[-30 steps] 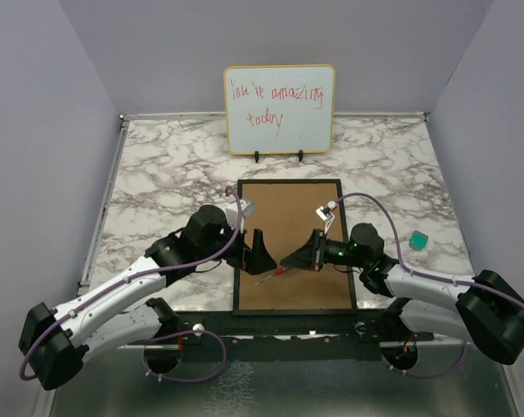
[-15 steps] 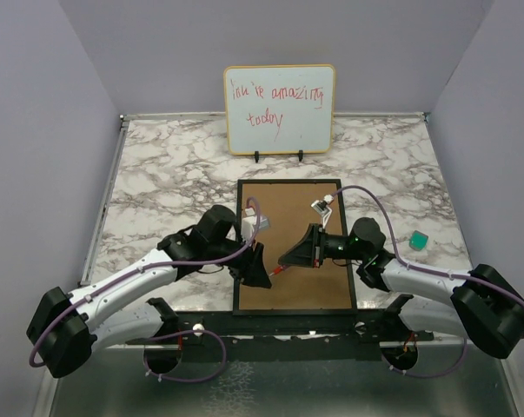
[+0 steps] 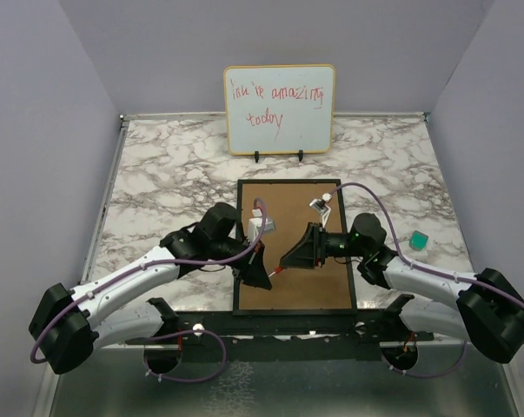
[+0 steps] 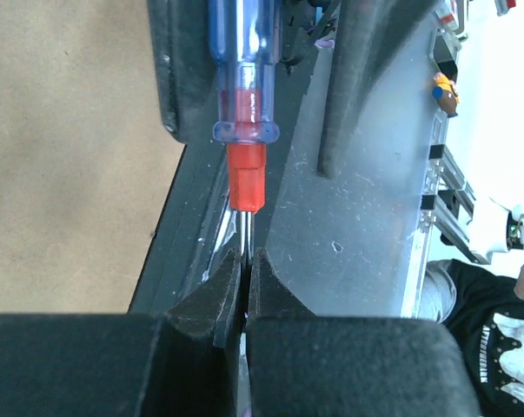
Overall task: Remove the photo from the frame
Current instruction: Adjust the screwdriver.
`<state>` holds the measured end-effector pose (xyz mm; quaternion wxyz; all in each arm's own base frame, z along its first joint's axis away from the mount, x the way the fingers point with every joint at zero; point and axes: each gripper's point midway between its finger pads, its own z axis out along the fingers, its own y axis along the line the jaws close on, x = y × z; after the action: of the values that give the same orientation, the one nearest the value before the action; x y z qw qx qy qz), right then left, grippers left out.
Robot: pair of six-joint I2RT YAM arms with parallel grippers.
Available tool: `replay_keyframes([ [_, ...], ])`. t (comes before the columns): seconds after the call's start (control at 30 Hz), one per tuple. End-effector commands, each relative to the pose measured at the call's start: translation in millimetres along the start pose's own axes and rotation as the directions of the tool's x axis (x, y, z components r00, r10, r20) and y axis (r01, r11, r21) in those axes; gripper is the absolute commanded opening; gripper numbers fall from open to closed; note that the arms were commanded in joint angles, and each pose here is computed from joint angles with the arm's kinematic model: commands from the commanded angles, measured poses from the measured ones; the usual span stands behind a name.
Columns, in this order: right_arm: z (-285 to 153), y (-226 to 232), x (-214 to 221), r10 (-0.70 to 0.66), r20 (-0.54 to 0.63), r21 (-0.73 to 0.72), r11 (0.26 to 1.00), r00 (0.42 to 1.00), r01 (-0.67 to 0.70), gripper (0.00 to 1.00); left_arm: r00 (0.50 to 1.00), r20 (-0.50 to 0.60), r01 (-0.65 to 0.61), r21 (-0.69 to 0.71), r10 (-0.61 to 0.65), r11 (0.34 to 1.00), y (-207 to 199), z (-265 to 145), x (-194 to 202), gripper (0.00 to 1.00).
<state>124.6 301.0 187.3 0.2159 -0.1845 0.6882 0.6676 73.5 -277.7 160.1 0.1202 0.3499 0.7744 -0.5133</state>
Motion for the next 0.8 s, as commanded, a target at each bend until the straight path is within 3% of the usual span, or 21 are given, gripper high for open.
replay_keyframes([
  [0.0, -5, 29, 10, -0.107, -0.139, -0.102, 0.99, 0.984, 0.093, 0.59, 1.0, 0.0, 0.005, -0.006, -0.005, 1.0, -4, -4, -8, 0.0],
  [0.33, -18, 52, 19, -0.178, -0.305, -0.183, 0.975, 0.936, 0.126, 0.74, 0.993, -0.089, -0.074, 0.085, 0.081, 0.994, -32, -16, -5, 0.0],
  [0.77, -28, 57, 2, -0.158, -0.28, -0.196, 0.975, 0.947, 0.104, 0.81, 0.99, -0.079, -0.109, 0.07, 0.115, 0.992, -50, -33, -10, 0.0],
])
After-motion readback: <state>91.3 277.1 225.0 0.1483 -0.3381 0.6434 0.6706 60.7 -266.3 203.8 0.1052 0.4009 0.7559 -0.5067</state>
